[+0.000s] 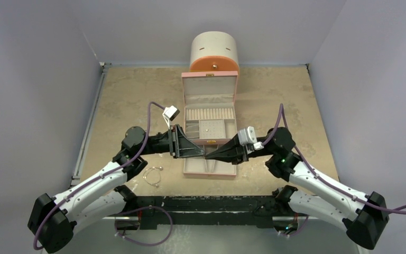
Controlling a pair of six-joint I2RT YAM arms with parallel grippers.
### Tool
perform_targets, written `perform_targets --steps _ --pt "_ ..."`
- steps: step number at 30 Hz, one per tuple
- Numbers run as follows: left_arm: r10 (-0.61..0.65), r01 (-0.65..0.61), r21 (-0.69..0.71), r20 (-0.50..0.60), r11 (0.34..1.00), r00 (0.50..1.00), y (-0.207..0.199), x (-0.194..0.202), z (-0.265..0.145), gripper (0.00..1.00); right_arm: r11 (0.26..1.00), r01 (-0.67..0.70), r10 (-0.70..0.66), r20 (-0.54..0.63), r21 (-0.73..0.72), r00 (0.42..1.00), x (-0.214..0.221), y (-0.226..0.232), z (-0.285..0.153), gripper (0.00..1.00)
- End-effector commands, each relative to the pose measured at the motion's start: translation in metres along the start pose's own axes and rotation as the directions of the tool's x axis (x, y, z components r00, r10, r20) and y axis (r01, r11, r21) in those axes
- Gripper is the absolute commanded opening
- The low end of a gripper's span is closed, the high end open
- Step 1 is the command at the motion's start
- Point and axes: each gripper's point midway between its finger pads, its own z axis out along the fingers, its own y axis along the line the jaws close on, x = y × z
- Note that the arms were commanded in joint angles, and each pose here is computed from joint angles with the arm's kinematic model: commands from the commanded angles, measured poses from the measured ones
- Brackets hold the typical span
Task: Organize the mixed jewelry
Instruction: Adjust the jewelry.
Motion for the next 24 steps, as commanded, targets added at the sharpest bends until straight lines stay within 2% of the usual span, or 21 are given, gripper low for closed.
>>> perform_targets --steps 1,11,24 --pt "0.081 -0.08 0.054 -0.009 0.995 0.997 -0.02 0.0 -0.003 0.27 0.998 0.009 -0.008 0.019 -0.067 1.0 -0.018 0.009 0.004 0.0" --pt "0.095 -0.093 0.079 -0.02 0.993 0.995 -0.027 0.005 -0.005 0.27 0.998 0.033 -0.032 0.027 -0.062 0.999 -0.021 0.01 0.003 0.0" --pt "0.086 -0.083 0.082 -0.034 0.993 0.996 -0.024 0.008 -0.003 0.38 0.983 0.127 -0.12 0.058 -0.129 0.991 -0.032 0.019 0.004 0.0"
